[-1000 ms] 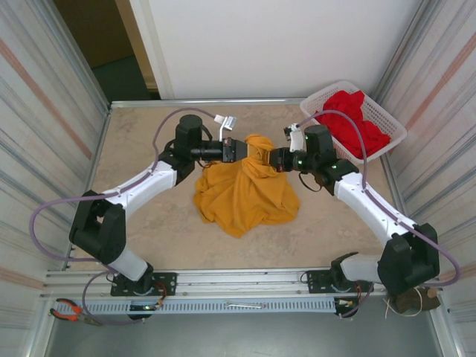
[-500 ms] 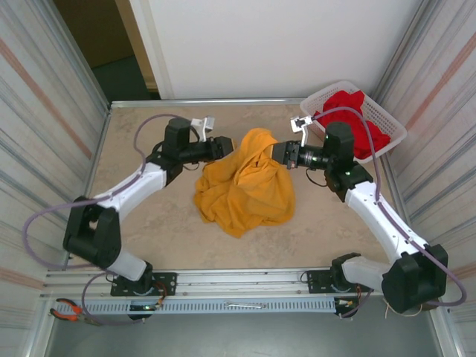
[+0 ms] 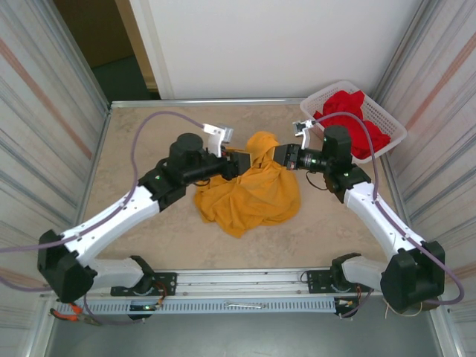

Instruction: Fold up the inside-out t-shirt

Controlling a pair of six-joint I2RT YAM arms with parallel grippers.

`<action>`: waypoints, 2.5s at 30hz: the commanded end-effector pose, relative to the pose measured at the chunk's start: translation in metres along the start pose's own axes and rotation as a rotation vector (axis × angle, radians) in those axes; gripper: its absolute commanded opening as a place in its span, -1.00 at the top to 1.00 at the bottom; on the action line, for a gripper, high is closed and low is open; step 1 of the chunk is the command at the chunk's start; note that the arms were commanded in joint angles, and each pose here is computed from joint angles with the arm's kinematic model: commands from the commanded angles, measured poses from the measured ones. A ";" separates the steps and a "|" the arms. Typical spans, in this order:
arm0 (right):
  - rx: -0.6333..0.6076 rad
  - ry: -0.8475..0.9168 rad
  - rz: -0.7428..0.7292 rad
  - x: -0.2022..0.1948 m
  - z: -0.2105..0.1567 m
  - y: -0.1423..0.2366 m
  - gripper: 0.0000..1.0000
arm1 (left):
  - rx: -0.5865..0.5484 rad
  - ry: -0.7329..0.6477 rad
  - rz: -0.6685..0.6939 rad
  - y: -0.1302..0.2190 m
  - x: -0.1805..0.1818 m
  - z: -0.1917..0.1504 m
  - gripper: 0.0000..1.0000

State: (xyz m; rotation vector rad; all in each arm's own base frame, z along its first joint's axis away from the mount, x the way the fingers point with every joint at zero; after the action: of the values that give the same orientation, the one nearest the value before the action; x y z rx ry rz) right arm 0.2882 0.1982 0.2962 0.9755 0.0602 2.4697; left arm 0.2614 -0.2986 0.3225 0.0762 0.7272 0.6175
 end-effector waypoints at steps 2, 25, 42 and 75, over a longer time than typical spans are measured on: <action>-0.004 -0.010 -0.017 0.001 -0.001 0.002 1.00 | 0.007 -0.072 0.075 -0.017 0.011 0.001 0.01; 0.014 -0.011 -0.037 -0.002 -0.005 0.000 1.00 | 0.144 -0.066 0.031 -0.074 0.037 -0.029 0.56; 0.094 -0.127 -0.466 -0.103 -0.046 -0.022 -0.14 | 0.122 0.185 -0.508 -0.025 0.004 0.030 1.00; -0.107 0.205 -0.199 0.044 0.021 0.017 -0.09 | 0.147 0.193 -0.574 -0.017 -0.003 0.041 1.00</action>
State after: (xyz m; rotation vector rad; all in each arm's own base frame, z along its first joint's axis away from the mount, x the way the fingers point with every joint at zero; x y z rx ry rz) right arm 0.2742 0.2024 0.3198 0.7228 0.1317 2.3181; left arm 0.2973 -0.3134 0.3277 -0.0341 1.0071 0.0474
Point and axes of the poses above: each hand's point on the last joint's axis, 136 mm out from that joint toward the fingers, its own y axis back along the fingers, its own x axis along the line the jaws close on, z = x × y, the point moved 3 cm from there along y, back along the fingers, and after that the axes turned 8 degrees about y, right-handed, at the moved point
